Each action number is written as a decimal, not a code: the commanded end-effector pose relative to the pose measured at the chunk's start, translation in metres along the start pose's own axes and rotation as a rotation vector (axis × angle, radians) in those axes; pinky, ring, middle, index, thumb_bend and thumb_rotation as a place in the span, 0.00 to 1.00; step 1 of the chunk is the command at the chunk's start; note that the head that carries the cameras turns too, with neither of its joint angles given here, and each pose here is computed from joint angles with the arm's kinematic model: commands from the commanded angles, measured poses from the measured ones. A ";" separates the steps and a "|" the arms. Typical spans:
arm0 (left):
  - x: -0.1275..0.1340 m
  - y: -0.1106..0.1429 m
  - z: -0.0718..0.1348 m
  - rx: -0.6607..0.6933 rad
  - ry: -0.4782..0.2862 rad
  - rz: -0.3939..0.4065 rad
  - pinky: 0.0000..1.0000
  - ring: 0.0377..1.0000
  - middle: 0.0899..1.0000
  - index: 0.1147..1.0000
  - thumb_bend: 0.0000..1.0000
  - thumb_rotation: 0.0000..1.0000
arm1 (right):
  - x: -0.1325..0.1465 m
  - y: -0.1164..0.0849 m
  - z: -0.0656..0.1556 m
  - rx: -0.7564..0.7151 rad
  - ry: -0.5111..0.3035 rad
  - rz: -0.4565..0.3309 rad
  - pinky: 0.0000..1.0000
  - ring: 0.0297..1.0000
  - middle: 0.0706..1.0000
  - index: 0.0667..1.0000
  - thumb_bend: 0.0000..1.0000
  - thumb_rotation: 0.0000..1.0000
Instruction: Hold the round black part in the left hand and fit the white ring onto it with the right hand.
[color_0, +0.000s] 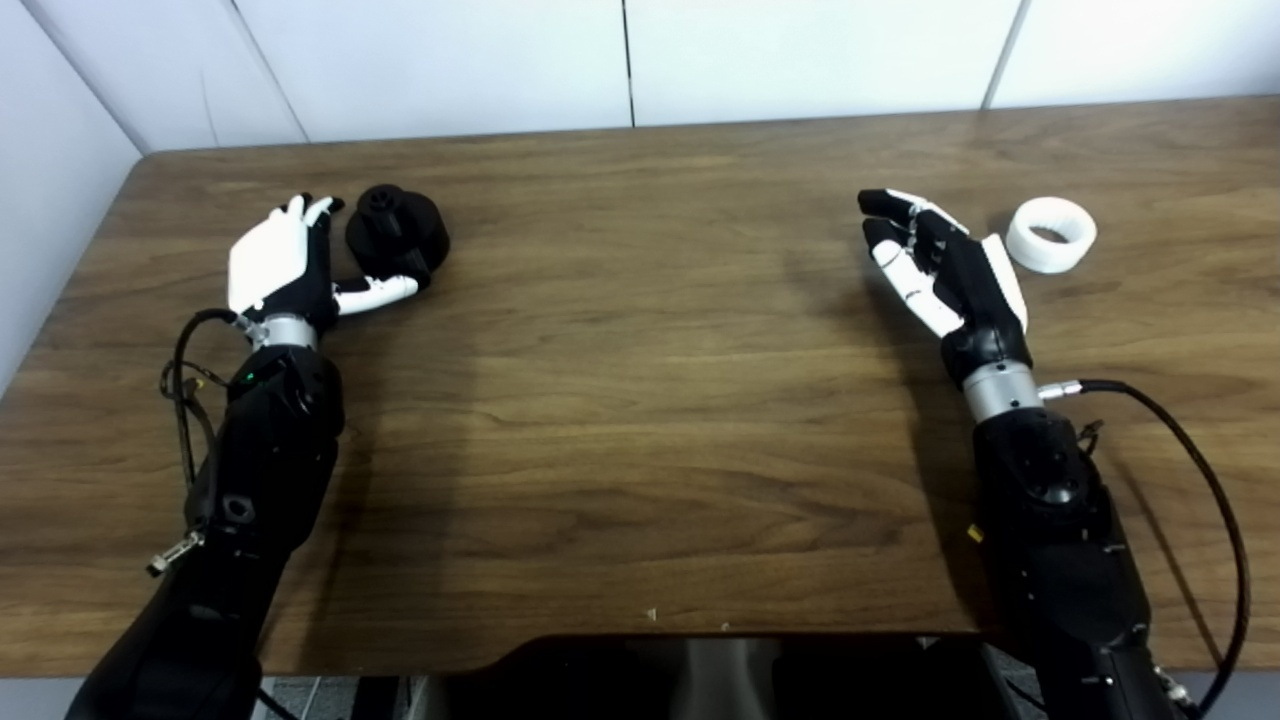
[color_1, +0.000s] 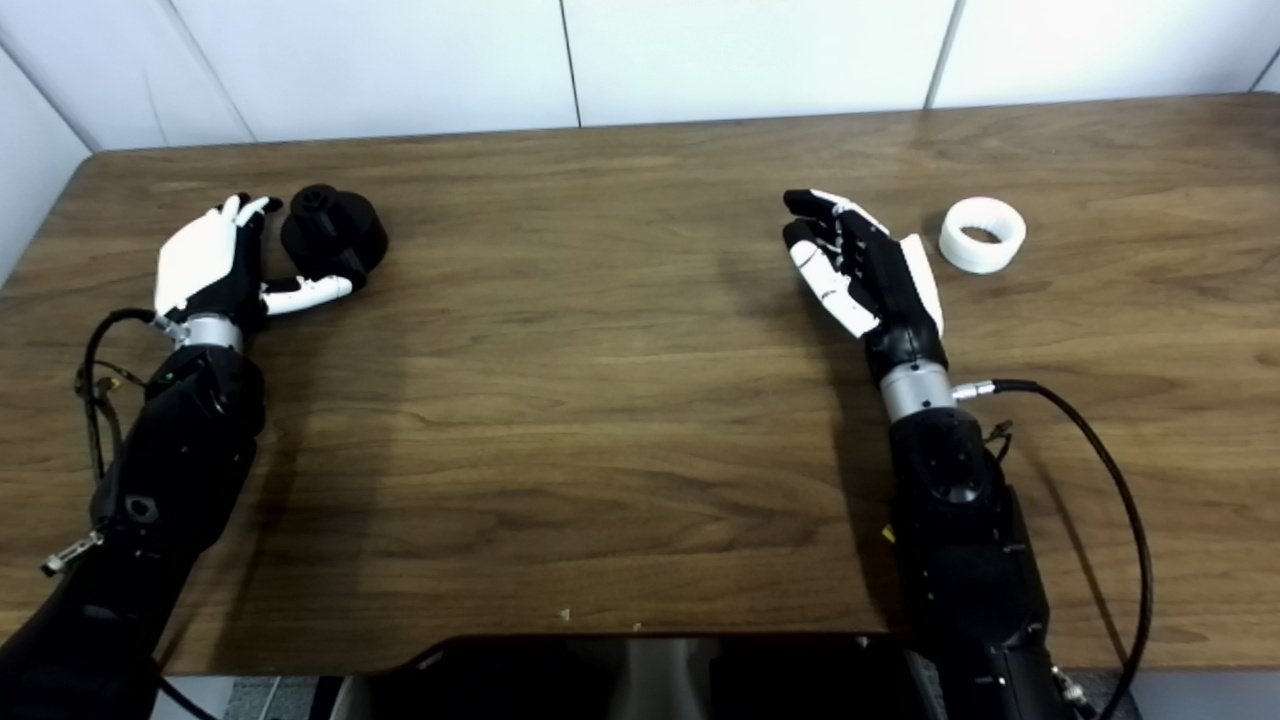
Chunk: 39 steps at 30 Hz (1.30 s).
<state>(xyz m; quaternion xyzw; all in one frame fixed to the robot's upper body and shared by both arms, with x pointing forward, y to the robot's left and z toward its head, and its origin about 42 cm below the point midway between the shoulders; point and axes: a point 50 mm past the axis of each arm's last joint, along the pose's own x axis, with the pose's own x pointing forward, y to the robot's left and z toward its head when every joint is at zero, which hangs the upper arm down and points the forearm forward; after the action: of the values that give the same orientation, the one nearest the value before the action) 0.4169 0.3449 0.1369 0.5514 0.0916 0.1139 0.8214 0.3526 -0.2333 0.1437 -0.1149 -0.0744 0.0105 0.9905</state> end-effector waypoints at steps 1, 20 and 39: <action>0.017 0.026 0.019 -0.012 -0.056 0.101 1.00 1.00 1.00 0.87 1.00 0.61 | 0.008 -0.006 0.018 0.007 -0.088 -0.007 0.78 0.80 0.80 0.73 0.44 0.60; 0.025 0.017 0.028 -0.015 -0.056 0.084 0.98 1.00 1.00 0.86 1.00 0.57 | 0.007 -0.008 0.018 0.024 -0.096 0.003 0.78 0.81 0.81 0.73 0.45 0.60; 0.022 0.009 0.033 -0.093 -0.073 0.118 1.00 1.00 1.00 0.73 1.00 0.40 | 0.007 -0.010 0.019 0.029 -0.099 0.005 0.76 0.80 0.81 0.73 0.45 0.59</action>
<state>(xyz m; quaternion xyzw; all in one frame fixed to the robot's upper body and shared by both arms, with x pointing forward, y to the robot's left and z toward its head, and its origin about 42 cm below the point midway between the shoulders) 0.4336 0.3258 0.1354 0.5247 0.0592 0.1313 0.8390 0.3509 -0.2386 0.1426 -0.1022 -0.0728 0.0146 0.9920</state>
